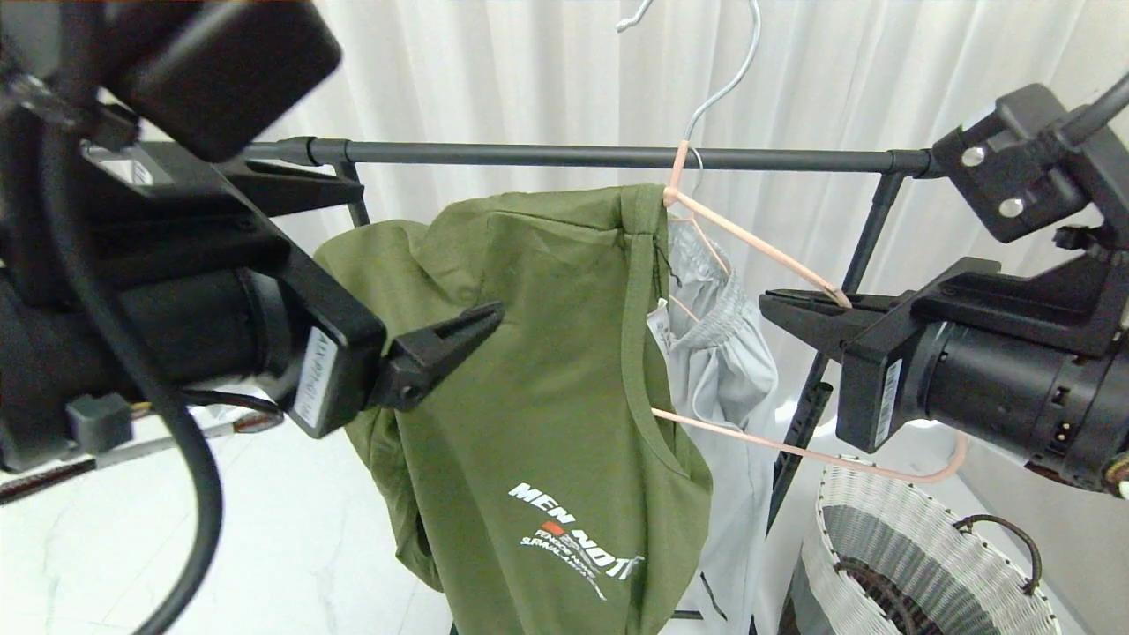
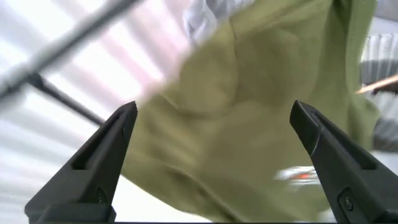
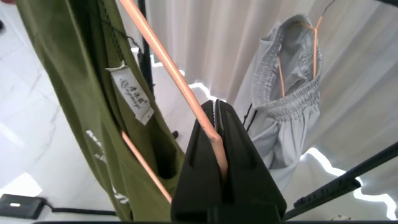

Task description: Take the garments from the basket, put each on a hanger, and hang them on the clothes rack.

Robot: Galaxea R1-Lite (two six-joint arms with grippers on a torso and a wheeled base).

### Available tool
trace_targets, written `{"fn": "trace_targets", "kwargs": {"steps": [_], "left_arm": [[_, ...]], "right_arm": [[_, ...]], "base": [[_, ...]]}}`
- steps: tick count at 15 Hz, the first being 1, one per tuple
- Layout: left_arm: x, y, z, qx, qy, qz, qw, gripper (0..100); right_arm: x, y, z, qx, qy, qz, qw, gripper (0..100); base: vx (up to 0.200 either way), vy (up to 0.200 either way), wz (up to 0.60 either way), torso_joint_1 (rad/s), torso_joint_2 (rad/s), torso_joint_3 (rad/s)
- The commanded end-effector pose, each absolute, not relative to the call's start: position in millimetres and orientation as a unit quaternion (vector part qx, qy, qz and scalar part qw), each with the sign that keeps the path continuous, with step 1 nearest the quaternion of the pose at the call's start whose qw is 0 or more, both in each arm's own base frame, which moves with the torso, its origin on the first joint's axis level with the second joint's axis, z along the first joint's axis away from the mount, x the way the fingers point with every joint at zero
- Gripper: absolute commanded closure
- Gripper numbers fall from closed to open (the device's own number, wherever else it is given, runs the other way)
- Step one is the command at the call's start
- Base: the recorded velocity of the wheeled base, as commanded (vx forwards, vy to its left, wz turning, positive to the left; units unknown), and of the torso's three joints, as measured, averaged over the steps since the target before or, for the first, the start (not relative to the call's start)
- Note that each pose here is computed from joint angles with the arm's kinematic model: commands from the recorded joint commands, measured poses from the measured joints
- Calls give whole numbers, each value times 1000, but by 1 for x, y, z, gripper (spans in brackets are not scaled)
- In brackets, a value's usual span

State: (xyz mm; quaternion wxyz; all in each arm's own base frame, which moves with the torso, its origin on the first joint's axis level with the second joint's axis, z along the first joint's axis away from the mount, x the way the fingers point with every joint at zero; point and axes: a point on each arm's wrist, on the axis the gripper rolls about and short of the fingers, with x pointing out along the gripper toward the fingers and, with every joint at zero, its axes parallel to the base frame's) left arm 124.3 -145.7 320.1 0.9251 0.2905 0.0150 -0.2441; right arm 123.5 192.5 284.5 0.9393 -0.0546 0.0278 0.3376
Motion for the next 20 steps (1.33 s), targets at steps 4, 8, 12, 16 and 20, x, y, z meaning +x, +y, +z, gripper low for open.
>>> {"fn": "trace_targets", "kwargs": {"steps": [4, 8, 12, 16, 20], "left_arm": [[133, -132, 328, 370, -68, -280, 883, 0], [138, -136, 311, 389, -47, -293, 872, 0], [145, -141, 301, 393, -40, -293, 871, 0], [153, -146, 298, 392, -39, -288, 873, 0], [153, -147, 297, 392, -38, -289, 872, 100]], "right_arm": [[123, 192, 284, -76, 20, 339, 937, 100], [119, 188, 290, -96, -1, 357, 929, 100], [115, 185, 292, -122, -20, 379, 917, 100], [111, 184, 294, -120, -25, 390, 913, 100], [108, 187, 294, -121, -26, 403, 907, 100]], "base": [[0, 0, 0, 0, 0, 0], [0, 0, 0, 0, 0, 0], [0, 0, 0, 0, 0, 0], [0, 0, 0, 0, 0, 0], [0, 0, 0, 0, 0, 0]]}}
